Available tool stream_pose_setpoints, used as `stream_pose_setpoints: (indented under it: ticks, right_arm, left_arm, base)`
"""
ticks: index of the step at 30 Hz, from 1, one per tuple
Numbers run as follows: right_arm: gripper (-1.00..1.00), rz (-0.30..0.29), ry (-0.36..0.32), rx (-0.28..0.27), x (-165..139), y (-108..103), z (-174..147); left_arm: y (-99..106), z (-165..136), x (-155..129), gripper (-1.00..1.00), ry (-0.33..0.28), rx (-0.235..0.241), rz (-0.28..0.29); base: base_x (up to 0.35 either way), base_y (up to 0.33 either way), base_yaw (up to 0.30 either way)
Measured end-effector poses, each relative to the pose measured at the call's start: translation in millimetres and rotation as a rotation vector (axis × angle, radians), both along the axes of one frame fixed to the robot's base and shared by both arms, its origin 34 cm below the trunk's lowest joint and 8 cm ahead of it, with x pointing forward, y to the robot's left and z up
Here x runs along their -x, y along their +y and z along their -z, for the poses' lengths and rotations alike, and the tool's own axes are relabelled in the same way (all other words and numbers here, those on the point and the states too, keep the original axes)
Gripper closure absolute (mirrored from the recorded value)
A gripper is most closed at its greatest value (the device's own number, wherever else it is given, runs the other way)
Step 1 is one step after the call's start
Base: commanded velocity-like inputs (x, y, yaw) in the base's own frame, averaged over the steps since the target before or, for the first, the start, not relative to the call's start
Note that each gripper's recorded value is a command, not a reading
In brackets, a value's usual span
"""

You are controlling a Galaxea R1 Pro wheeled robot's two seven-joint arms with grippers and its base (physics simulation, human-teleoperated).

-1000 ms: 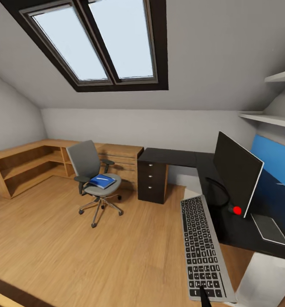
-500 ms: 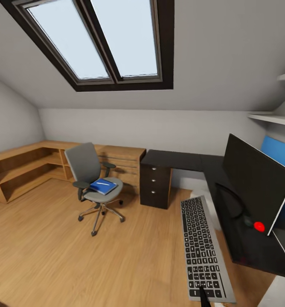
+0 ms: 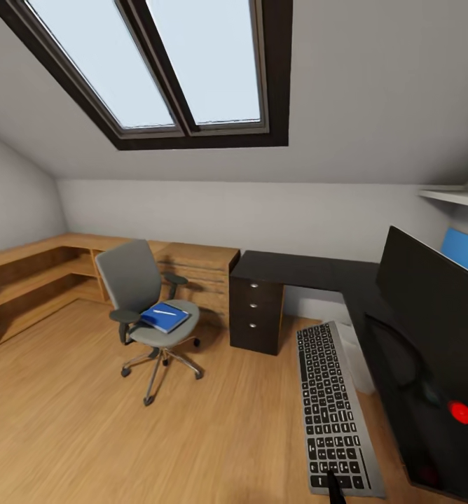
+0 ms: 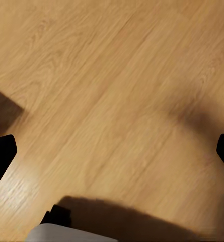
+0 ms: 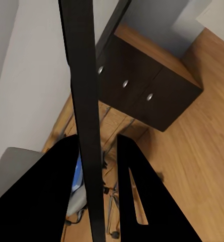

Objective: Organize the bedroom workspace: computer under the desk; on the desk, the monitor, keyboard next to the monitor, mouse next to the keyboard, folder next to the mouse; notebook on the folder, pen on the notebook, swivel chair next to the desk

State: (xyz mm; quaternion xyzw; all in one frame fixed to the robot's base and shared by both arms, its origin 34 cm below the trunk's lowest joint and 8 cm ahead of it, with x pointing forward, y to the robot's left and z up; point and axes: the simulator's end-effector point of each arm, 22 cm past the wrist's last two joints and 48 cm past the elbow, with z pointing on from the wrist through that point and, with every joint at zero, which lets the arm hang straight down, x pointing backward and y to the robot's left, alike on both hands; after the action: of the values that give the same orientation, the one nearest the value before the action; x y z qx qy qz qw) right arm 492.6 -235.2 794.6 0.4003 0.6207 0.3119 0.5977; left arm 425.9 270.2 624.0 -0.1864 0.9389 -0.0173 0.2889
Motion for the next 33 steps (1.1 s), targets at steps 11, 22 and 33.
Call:
stream_pose_setpoints:
  ticks: [11,22,33]
  right_arm:
    - [1.00,0.000,0.000,0.001,1.6,-0.1,-14.6]
    - [1.00,0.000,-0.001,0.001,3.5,-0.7,-28.3]
    - [1.00,0.002,0.000,0.000,6.1,-1.2,-40.8]
  left_arm:
    - [0.0,-14.3,1.8,-1.00,0.000,0.000,0.000]
    - [0.0,-27.7,4.2,-1.00,0.001,0.000,0.000]
    - [0.0,-40.3,6.7,-1.00,0.001,0.000,0.000]
  base:
    - [0.332,0.000,0.000]
    - [0.332,0.000,0.000]
    - [0.332,0.000,0.000]
